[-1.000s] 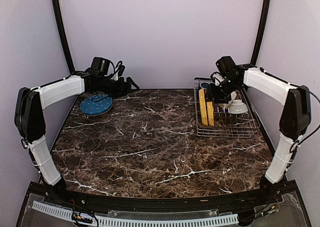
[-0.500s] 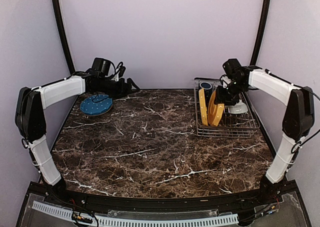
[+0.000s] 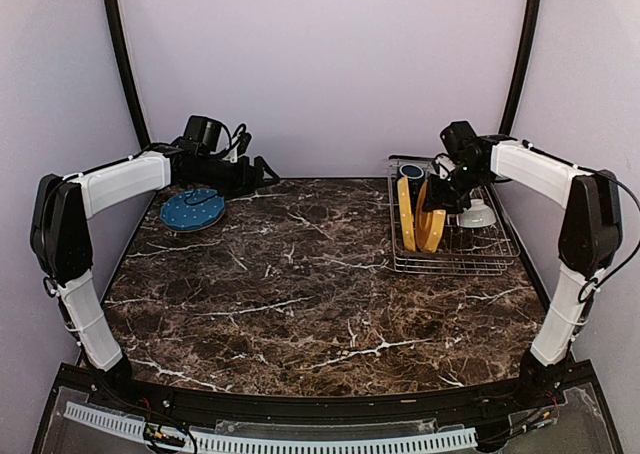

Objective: Unload the mixed dishes from the dish rack
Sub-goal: Grab the plate from the dish rack.

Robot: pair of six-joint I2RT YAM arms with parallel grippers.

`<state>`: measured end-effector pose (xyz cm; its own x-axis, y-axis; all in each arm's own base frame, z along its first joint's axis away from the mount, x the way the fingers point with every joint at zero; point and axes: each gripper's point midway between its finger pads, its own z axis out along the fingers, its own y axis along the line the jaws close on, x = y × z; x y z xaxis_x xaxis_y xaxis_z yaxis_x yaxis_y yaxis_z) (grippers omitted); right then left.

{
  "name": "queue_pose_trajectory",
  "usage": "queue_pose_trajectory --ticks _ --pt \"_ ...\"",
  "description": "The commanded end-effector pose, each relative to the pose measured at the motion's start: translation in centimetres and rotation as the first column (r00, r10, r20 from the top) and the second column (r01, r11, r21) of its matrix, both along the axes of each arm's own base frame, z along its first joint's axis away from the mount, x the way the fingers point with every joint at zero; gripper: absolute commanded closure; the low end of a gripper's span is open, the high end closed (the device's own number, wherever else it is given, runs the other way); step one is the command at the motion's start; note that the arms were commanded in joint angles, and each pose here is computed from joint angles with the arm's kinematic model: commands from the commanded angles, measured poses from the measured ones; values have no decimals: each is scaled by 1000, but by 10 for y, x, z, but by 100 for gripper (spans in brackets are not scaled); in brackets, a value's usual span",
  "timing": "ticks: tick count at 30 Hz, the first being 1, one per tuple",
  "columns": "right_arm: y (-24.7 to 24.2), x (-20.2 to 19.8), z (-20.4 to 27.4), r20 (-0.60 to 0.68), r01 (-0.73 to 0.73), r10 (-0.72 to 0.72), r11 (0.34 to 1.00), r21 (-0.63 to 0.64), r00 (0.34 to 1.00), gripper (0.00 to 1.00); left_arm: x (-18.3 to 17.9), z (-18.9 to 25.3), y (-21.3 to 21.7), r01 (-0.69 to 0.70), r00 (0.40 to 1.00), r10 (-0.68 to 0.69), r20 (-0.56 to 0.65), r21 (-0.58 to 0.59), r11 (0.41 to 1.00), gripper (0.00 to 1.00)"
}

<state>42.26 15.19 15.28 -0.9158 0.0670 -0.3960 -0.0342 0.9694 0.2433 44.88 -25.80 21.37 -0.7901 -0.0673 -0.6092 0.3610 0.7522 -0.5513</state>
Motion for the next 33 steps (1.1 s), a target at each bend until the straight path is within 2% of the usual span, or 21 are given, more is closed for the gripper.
queue_pose_trajectory --ticks 1,8,18,25,33 --pt "3 8 12 36 3 -4 1000 24 999 67 -2 5 -4 21 1000 -21 2 4 1000 12" --pt "4 5 23 53 6 -9 999 41 999 80 -2 4 -2 16 1000 -17 3 13 1000 12" --pt "3 0 48 111 5 -12 998 62 994 92 -2 5 -2 17 1000 -17 6 15 1000 12" --pt "-3 -3 82 212 7 -20 998 60 977 100 -3 8 -2 19 1000 -19 11 14 1000 12" --pt "2 -11 128 360 -82 51 994 73 931 100 -4 12 -3 23 1000 -23 14 6 1000 12"
